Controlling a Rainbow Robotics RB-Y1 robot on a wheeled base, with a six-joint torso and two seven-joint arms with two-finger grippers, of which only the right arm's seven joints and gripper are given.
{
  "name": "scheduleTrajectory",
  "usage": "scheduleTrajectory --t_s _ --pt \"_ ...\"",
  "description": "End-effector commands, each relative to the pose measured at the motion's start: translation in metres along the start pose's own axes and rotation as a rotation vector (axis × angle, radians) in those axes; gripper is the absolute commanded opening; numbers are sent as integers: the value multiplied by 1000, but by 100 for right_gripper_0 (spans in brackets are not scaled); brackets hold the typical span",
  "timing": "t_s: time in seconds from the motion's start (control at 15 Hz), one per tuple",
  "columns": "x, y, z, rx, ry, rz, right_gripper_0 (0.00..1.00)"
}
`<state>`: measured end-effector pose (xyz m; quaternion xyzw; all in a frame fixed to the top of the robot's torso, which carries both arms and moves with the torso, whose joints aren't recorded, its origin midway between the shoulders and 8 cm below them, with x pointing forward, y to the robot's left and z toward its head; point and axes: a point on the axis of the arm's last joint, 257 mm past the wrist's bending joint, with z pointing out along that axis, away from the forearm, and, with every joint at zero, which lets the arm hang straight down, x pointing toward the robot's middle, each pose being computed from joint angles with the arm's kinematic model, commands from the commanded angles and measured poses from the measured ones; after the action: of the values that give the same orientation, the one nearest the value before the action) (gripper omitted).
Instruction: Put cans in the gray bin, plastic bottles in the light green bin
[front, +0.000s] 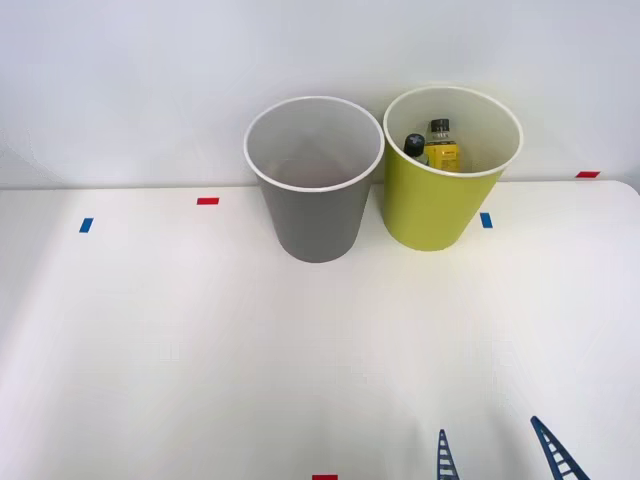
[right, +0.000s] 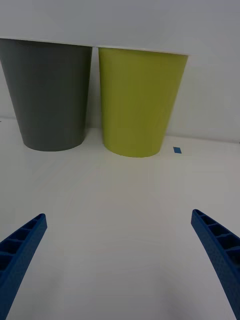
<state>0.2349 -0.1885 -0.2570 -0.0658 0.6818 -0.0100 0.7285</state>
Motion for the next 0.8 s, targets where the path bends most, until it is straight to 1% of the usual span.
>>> scheduleTrajectory --t_s 0.07,0.8 --pt "0 0 0 0 0 0 100" --pt "0 0 0 0 0 0 100"
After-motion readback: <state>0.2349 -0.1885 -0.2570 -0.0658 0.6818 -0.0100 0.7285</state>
